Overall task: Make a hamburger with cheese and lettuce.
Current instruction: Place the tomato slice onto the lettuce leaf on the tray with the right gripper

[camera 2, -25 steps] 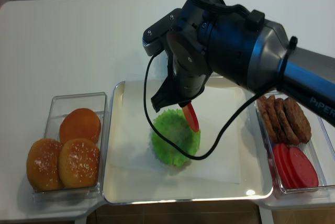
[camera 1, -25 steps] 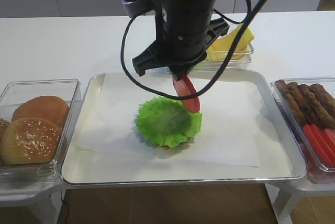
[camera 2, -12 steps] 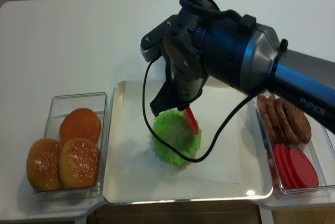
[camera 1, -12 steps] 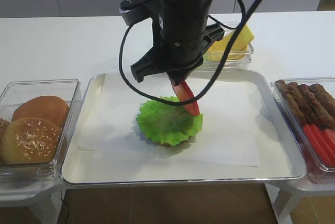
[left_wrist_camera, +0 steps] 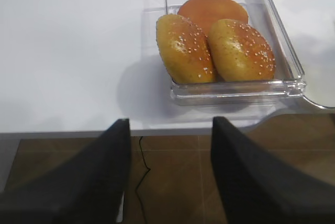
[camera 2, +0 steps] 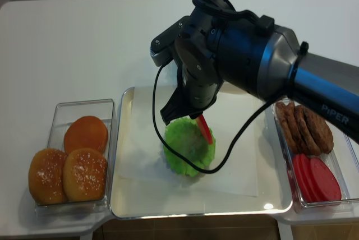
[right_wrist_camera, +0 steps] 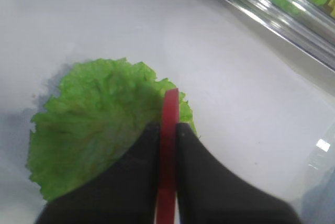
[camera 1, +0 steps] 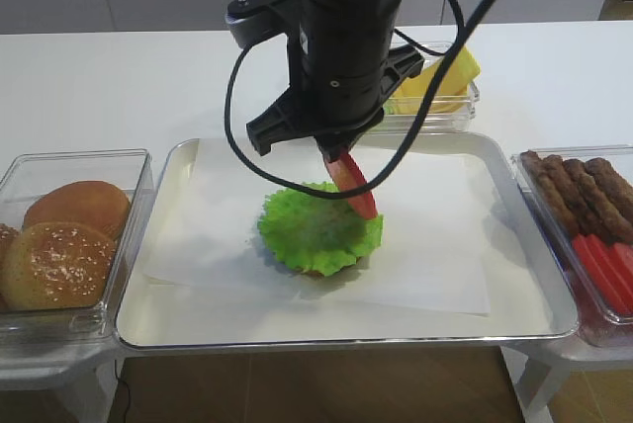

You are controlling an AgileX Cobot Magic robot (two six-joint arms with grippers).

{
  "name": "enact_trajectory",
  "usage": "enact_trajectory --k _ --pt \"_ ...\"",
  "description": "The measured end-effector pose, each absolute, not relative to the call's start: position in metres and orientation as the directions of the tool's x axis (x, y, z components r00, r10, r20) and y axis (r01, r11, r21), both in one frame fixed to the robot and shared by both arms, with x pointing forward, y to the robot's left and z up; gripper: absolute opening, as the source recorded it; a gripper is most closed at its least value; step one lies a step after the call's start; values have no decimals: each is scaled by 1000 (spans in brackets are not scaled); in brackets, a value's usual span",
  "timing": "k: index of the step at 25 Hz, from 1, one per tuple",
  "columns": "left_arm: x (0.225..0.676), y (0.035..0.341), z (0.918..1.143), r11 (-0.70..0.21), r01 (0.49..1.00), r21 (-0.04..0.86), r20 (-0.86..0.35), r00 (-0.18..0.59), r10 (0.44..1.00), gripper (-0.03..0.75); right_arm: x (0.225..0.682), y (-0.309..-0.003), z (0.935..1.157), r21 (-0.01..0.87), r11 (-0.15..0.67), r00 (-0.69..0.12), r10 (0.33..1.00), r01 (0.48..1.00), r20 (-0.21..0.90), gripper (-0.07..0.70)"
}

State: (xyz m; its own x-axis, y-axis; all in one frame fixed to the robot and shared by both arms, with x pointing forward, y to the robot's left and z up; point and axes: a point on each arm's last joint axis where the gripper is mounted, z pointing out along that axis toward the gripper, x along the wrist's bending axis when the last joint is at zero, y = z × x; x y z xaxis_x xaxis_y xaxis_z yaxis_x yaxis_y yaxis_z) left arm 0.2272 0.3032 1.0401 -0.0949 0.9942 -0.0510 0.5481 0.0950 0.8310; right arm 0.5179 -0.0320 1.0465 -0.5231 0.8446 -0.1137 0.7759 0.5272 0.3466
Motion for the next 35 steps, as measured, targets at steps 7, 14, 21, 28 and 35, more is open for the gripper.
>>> enact_trajectory --k 7,14,21,28,35 --pt "227 303 1040 95 548 831 -51 -95 994 369 517 -31 1046 342 518 -521 849 784 -92 125" --pt "227 303 1040 95 548 831 -51 -95 994 369 515 -30 1046 335 508 -517 853 794 -67 243" --pt "227 303 1040 95 548 831 -51 -95 994 369 513 -28 1045 327 495 -513 858 805 -36 314" --pt "227 303 1040 95 548 831 -51 -95 994 369 512 -27 1045 319 488 -509 860 813 -18 460" --pt "227 303 1040 95 548 831 -51 -95 994 369 510 -26 1045 313 479 -505 863 820 3 538"
